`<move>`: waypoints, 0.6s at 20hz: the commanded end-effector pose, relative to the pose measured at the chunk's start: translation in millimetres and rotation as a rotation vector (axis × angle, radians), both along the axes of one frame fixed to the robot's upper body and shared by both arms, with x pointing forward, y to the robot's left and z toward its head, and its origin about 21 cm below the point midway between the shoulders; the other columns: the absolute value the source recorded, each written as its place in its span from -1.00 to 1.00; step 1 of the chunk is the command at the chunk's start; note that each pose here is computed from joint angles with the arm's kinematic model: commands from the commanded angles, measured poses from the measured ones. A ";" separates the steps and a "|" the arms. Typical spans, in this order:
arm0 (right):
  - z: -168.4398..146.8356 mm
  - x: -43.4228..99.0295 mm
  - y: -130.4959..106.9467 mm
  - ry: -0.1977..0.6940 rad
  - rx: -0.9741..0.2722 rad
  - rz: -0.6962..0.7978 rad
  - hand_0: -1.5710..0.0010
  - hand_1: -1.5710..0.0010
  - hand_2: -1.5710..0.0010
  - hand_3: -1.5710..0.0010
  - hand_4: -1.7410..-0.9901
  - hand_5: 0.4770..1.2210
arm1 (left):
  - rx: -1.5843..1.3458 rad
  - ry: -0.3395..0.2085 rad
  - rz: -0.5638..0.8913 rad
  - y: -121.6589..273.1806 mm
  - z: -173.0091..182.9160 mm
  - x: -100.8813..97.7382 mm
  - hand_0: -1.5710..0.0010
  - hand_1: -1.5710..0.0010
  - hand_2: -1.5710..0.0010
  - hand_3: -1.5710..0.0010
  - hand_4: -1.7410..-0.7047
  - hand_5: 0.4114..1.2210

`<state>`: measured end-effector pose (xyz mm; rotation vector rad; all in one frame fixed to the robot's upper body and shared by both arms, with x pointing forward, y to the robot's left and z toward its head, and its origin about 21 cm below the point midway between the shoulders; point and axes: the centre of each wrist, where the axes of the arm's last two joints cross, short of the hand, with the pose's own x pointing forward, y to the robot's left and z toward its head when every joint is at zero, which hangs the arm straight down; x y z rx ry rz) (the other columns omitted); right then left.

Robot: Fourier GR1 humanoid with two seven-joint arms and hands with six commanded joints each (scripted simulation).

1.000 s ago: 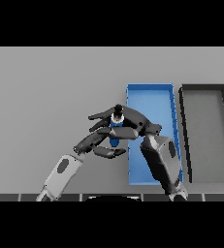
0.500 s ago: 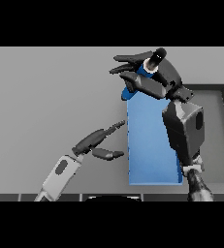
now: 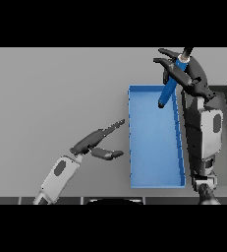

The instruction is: Pick up the blue pipe and place it into the blue bin.

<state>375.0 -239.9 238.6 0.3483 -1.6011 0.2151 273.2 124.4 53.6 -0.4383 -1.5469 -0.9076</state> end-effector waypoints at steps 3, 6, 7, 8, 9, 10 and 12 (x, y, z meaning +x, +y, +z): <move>-43.7 -6.7 -14.7 0.123 -0.016 -0.087 -1.00 -1.00 -1.00 -1.00 -0.36 1.00 | 0.001 -0.010 -0.005 2.3 -2.8 -1.6 1.00 1.00 1.00 1.00 0.68 -0.82; -86.4 -13.6 -20.9 0.269 -0.048 -0.165 -1.00 -1.00 -1.00 -1.00 -0.36 1.00 | -0.014 -0.008 -0.009 -2.4 -3.7 -4.1 1.00 1.00 1.00 1.00 0.68 -0.83; -96.1 -16.0 -26.6 0.316 -0.053 -0.199 -1.00 -1.00 -1.00 -1.00 -0.36 1.00 | -0.014 0.001 -0.005 -0.7 -4.7 -5.3 1.00 1.00 1.00 1.00 0.67 -0.83; -105.1 -20.4 -27.6 0.358 -0.070 -0.214 -1.00 -1.00 -1.00 -1.00 -0.36 1.00 | -0.007 0.004 -0.011 -6.3 -4.1 -6.4 1.00 1.00 1.00 1.00 0.67 -0.83; -114.1 -24.5 -30.4 0.405 -0.085 -0.229 -1.00 -1.00 -1.00 -0.63 -0.48 1.00 | 0.000 0.003 -0.008 -5.4 -3.6 -4.8 1.00 1.00 1.00 1.00 0.66 -0.84; -118.5 -29.7 -33.4 0.447 -0.091 -0.238 -1.00 -1.00 -1.00 -0.31 -0.59 1.00 | -0.009 0.000 -0.006 -2.5 -5.6 -6.4 1.00 1.00 1.00 1.00 0.66 -0.84; -130.4 -38.1 -39.2 0.528 -0.142 -0.236 -1.00 -1.00 -1.00 0.13 -0.74 1.00 | -0.001 0.003 -0.009 -2.7 -8.3 -7.1 1.00 1.00 1.00 1.00 0.65 -0.83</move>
